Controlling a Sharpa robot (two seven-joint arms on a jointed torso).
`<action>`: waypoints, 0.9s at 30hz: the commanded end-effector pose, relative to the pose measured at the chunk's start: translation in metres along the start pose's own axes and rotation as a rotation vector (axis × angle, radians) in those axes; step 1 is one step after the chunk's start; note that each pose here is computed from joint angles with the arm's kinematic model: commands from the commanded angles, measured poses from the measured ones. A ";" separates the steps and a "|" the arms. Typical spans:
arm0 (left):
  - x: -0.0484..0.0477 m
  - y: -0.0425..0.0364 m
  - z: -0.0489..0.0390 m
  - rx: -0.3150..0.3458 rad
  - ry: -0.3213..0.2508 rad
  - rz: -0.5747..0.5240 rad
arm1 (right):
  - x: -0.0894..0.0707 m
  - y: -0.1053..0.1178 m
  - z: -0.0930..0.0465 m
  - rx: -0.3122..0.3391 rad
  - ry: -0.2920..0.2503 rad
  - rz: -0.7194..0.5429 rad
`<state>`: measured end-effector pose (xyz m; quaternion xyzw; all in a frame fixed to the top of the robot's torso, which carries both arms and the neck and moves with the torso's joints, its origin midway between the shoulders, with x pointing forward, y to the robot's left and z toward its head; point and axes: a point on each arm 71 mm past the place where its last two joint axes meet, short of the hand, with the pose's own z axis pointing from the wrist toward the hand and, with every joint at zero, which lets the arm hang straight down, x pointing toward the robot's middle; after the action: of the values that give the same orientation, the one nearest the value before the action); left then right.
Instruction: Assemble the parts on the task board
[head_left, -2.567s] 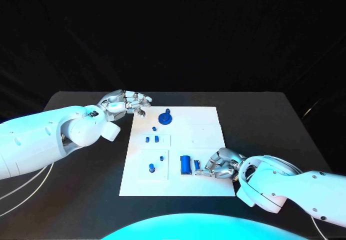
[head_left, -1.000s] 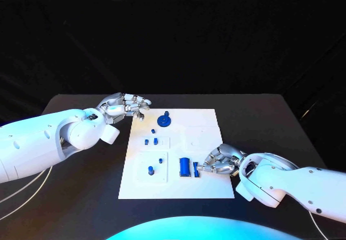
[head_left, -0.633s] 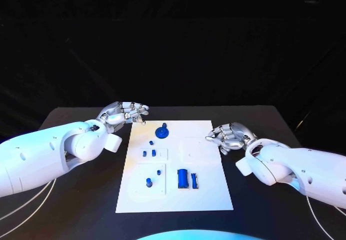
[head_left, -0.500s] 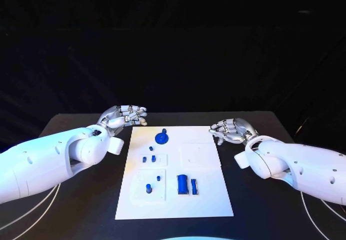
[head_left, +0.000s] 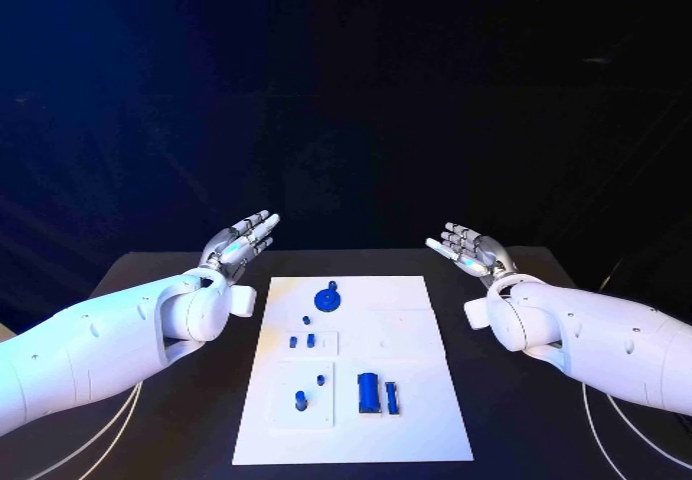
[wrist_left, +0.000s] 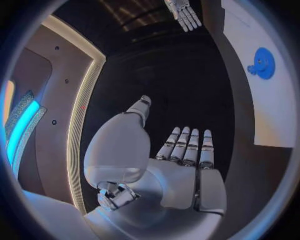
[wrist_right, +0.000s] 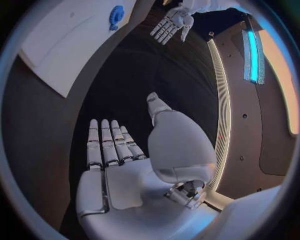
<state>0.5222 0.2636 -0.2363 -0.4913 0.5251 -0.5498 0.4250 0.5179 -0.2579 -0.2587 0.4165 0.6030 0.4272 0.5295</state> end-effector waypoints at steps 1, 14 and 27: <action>0.0096 -0.0001 -0.0033 0.010 -0.021 0.018 | 0.010 0.006 -0.006 -0.022 -0.016 0.044; 0.0670 -0.0007 -0.0379 0.033 -0.117 0.068 | 0.054 0.044 -0.048 -0.064 -0.062 0.275; 0.0805 -0.0029 -0.0486 0.041 -0.141 0.081 | 0.058 0.049 -0.054 -0.065 -0.067 0.299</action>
<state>0.4621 0.1916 -0.2274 -0.5070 0.5109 -0.5103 0.4706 0.4621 -0.1918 -0.2261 0.4994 0.5127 0.5038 0.4836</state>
